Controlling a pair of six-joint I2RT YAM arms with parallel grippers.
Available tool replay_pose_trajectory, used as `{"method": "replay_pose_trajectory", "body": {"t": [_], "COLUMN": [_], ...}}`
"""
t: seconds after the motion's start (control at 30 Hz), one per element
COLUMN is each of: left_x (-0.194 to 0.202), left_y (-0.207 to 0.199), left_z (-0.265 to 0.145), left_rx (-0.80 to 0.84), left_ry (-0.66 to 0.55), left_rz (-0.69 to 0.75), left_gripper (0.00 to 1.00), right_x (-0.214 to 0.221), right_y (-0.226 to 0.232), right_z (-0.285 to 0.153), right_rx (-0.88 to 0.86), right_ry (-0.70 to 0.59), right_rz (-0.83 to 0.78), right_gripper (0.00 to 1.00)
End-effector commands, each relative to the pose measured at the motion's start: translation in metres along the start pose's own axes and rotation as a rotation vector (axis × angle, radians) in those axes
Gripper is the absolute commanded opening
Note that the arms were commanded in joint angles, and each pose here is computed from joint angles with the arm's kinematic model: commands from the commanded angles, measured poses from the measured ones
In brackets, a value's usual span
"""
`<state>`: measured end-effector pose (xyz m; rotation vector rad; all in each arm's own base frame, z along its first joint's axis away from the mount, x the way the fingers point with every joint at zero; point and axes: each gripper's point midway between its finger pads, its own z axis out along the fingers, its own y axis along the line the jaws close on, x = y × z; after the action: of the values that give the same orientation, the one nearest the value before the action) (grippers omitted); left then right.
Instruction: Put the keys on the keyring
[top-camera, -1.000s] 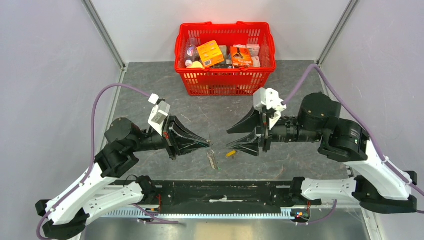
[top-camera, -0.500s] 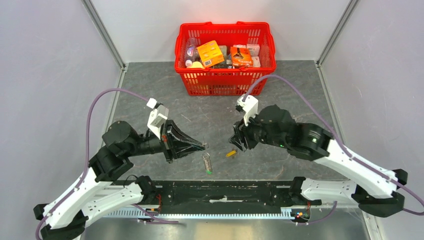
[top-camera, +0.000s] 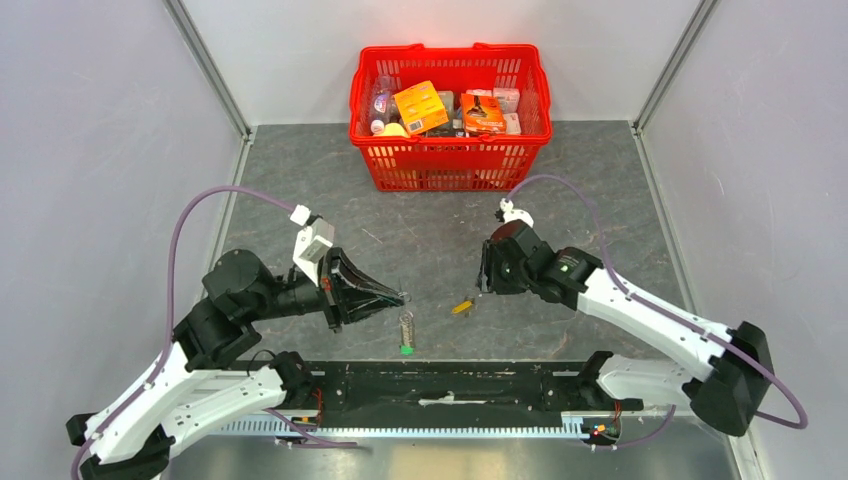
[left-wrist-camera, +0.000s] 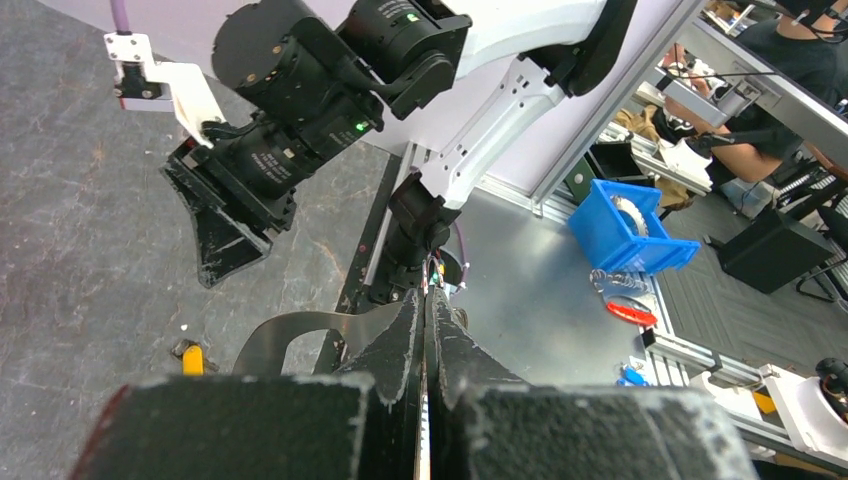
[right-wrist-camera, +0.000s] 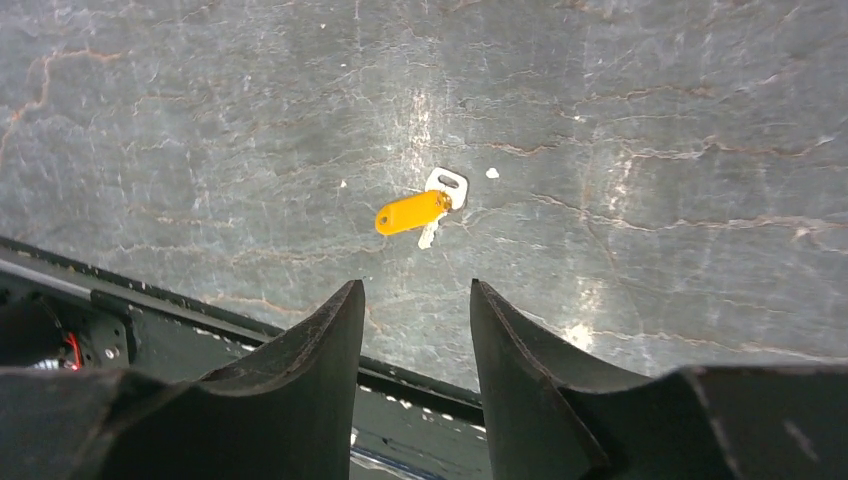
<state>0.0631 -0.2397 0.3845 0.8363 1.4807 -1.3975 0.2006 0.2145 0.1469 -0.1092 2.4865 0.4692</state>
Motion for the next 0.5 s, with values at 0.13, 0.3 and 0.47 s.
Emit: {"method": "replay_pose_trajectory", "body": {"t": [0.13, 0.3, 0.47], "left_x": [0.002, 0.006, 0.006], "left_y": [0.001, 0.003, 0.002], "left_z": [0.002, 0.002, 0.0], "left_rx": [0.014, 0.012, 0.008], "left_ry": [-0.015, -0.008, -0.007], "left_rz": [0.021, 0.019, 0.028], "left_gripper": [0.02, 0.02, 0.02], "right_x": [0.011, 0.041, 0.064], "right_y": [0.01, 0.016, 0.016], "right_z": [0.042, 0.062, 0.077], "right_rx": [-0.015, -0.062, -0.089], "right_ry": [0.027, 0.118, 0.17], "right_rz": [0.169, 0.229, 0.295], "right_gripper": [0.5, 0.51, 0.5]}}
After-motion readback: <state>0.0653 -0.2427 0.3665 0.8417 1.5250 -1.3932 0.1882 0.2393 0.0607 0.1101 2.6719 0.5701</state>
